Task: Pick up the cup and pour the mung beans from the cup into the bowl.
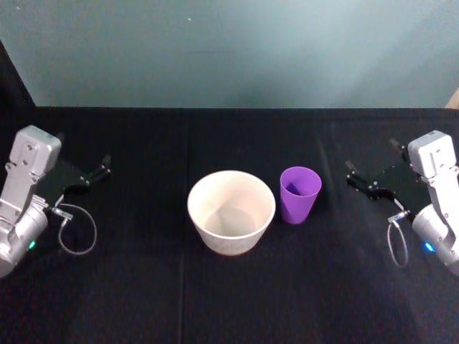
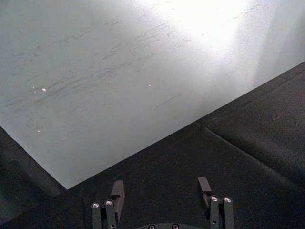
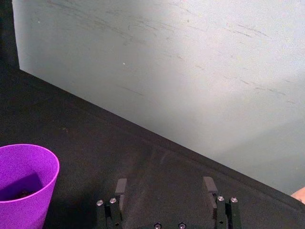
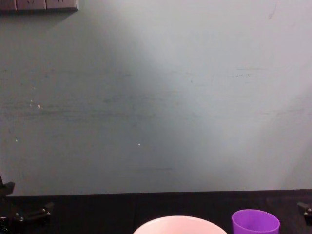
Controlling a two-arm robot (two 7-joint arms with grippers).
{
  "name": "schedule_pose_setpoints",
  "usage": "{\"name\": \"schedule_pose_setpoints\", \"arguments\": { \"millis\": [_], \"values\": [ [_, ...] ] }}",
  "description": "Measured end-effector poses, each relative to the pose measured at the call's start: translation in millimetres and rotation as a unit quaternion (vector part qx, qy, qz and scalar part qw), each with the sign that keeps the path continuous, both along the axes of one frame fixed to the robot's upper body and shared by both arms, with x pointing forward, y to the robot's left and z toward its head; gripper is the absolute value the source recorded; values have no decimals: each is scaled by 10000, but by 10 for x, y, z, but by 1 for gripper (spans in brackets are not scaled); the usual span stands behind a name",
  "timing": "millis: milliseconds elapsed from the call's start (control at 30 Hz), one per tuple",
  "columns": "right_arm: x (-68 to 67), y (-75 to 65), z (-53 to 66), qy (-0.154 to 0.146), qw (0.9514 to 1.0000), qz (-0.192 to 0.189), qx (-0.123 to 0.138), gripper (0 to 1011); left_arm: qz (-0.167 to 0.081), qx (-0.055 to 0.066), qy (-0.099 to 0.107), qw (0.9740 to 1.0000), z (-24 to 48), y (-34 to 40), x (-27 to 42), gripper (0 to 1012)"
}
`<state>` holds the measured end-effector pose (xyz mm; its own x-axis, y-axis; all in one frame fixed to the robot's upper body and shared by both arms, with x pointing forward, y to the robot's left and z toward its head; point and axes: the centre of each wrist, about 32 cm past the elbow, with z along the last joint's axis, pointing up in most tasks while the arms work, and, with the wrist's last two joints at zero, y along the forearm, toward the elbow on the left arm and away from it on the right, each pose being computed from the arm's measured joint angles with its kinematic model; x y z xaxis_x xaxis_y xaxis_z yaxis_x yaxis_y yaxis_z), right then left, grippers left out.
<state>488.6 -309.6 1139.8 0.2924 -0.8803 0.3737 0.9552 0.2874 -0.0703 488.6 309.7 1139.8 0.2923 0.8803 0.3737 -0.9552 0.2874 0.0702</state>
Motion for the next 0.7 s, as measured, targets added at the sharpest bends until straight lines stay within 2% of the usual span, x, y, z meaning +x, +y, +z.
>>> {"name": "schedule_pose_setpoints", "arguments": {
  "millis": [700],
  "values": [
    [0, 0, 0, 0, 10000, 0, 0, 1002, 0, 0, 0, 10000, 0, 0, 0, 1000]
  ]
}}
